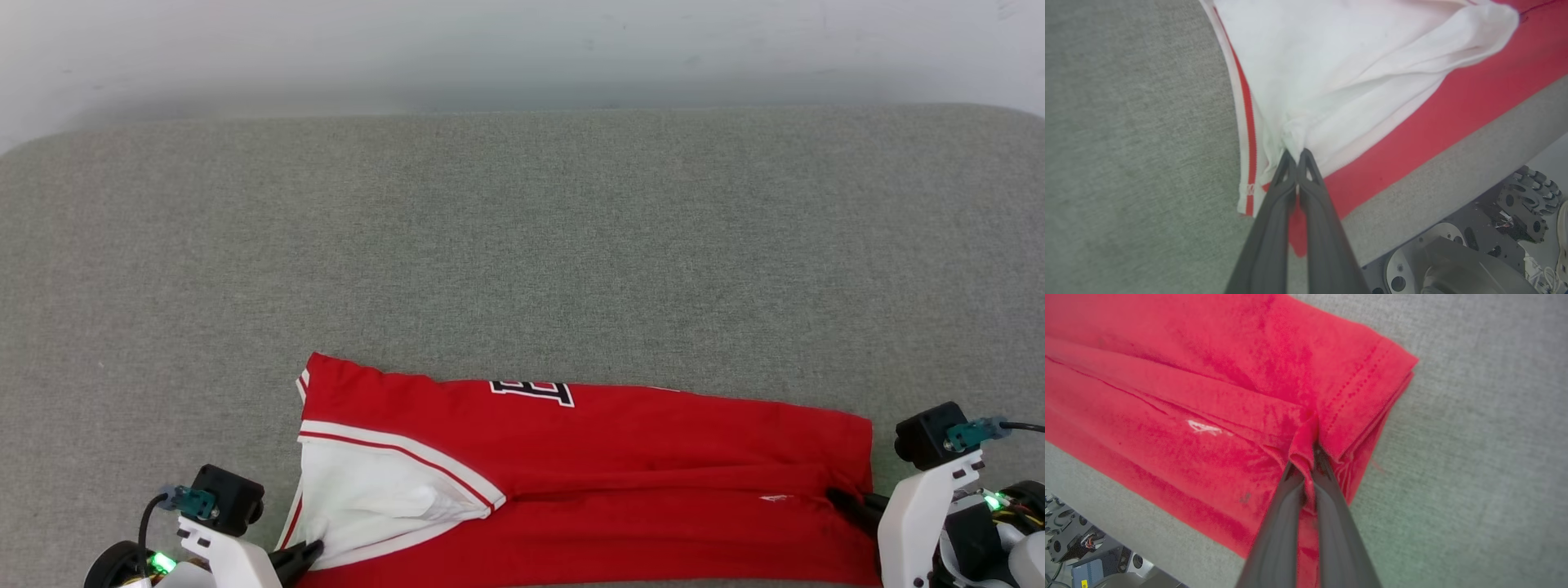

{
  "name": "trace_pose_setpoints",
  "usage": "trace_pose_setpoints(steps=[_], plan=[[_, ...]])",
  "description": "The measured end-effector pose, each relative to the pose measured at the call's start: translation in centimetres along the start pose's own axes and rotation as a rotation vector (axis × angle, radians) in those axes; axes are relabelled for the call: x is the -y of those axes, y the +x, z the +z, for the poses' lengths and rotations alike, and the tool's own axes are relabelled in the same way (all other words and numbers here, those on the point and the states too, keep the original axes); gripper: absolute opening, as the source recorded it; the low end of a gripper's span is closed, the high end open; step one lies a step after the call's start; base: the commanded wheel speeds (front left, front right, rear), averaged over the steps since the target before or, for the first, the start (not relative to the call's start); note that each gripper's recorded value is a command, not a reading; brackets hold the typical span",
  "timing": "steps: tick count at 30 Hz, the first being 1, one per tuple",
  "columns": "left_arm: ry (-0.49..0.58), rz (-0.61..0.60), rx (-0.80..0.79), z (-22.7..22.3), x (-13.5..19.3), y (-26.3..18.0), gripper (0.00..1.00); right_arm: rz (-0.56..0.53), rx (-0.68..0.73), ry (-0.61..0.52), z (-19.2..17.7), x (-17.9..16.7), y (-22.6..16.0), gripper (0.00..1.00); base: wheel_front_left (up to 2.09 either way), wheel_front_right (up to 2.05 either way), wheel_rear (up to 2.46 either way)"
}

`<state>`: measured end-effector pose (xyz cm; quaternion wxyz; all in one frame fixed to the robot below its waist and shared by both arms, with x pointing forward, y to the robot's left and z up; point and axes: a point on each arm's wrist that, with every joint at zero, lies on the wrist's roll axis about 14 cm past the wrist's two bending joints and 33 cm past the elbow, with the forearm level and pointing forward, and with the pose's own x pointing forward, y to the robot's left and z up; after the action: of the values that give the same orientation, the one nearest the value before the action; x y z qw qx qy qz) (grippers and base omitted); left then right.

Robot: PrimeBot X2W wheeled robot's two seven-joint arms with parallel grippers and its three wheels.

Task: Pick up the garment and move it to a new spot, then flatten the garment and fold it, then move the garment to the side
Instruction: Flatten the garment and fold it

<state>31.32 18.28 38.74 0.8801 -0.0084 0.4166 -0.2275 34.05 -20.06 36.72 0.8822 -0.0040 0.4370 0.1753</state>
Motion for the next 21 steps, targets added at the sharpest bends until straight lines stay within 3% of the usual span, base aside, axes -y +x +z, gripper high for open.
trace_pose_setpoints(steps=[2,3,4,5,16,21], plan=[[-0.01,0.005,0.0,-0.4,-0.1,0.3,0.0,-0.001,0.012,0.009,0.0,-0.1,0.2,0.0,0.0,0.0,0.0],[-0.013,0.012,0.011,-0.3,-0.2,0.3,0.05,0.0,0.029,0.02,0.2,-0.1,0.2,0.18,0.0,0.0,0.0],[-0.015,0.021,0.024,-0.2,-0.4,0.3,0.71,-0.005,0.05,0.022,0.5,0.0,0.2,0.8,0.0,0.0,0.0],[-0.013,0.031,0.042,0.1,-0.6,0.2,1.0,-0.011,0.065,0.017,0.8,0.1,0.1,1.0,0.0,0.0,0.0],[0.002,0.187,0.402,7.0,-2.3,-3.2,1.0,-0.012,0.295,-0.041,7.0,-0.3,-3.5,1.0,0.0,0.0,0.0],[-0.012,0.276,0.52,9.3,-3.1,-4.5,1.0,-0.033,0.337,-0.099,9.3,-0.1,-5.0,1.0,0.0,0.0,0.0]])
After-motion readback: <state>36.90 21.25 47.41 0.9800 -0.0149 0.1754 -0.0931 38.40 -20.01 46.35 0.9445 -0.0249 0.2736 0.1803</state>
